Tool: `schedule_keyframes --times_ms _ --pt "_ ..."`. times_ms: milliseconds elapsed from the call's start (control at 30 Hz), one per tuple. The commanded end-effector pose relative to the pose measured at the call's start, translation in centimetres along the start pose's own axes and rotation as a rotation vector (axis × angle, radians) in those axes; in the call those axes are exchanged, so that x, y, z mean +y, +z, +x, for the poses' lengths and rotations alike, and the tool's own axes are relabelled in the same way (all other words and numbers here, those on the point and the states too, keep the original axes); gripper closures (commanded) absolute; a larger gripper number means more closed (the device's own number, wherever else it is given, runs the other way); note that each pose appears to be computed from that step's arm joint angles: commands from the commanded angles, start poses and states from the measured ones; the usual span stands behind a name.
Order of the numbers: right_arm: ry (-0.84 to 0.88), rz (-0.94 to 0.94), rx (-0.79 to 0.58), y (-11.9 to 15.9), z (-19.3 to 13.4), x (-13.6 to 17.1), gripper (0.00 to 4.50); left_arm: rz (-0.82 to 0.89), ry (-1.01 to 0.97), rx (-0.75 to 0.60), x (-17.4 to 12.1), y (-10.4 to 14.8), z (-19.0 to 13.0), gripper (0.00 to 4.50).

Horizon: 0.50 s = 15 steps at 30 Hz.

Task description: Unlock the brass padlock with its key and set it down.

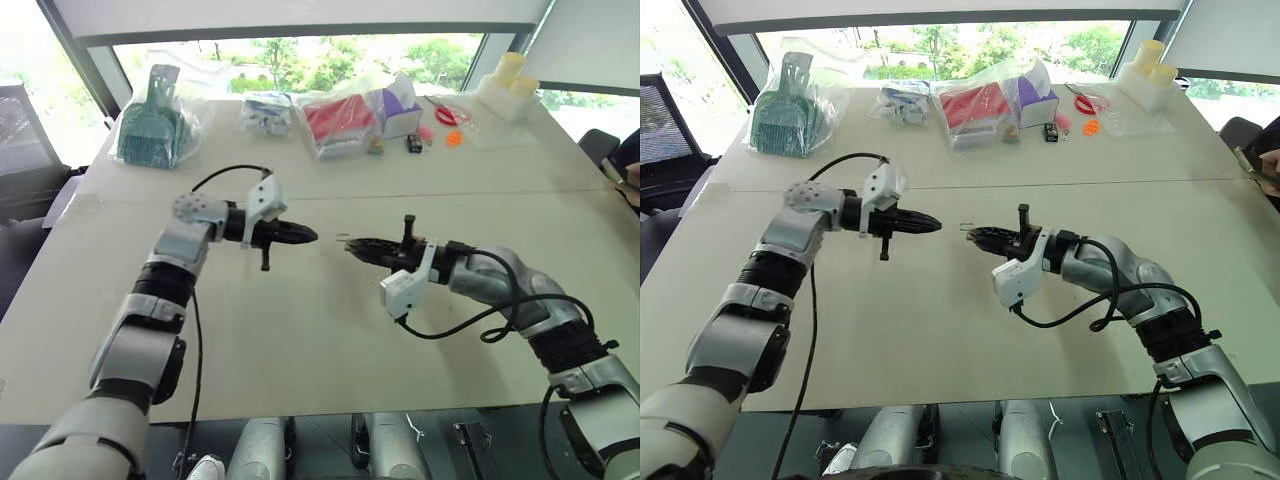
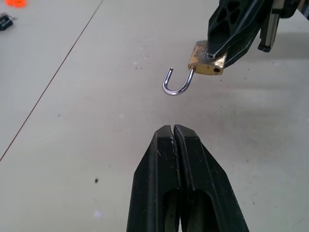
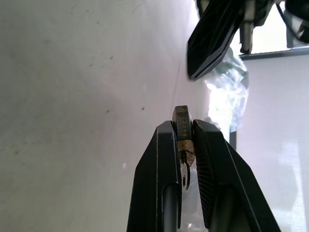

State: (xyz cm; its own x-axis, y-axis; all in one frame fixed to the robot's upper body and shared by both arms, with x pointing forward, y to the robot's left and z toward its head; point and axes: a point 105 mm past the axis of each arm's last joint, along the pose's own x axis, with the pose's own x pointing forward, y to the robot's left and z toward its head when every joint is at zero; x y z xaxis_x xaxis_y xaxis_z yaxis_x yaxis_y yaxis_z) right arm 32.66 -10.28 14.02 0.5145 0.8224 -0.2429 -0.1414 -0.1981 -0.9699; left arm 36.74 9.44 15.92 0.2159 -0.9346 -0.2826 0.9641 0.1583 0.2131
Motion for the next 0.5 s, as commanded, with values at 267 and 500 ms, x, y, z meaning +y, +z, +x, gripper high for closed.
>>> schedule_keyframes --times_ms 267,500 --pt "0.09 0.057 0.013 -0.9 0.5 2.2 2.9 -0.039 0.095 -0.037 -2.0 0.6 -2.1 4.5" --pt "0.18 0.274 0.062 -1.6 -2.7 2.1 0.06 -0.021 0.104 -0.003 -2.9 0.4 -2.7 4.5"
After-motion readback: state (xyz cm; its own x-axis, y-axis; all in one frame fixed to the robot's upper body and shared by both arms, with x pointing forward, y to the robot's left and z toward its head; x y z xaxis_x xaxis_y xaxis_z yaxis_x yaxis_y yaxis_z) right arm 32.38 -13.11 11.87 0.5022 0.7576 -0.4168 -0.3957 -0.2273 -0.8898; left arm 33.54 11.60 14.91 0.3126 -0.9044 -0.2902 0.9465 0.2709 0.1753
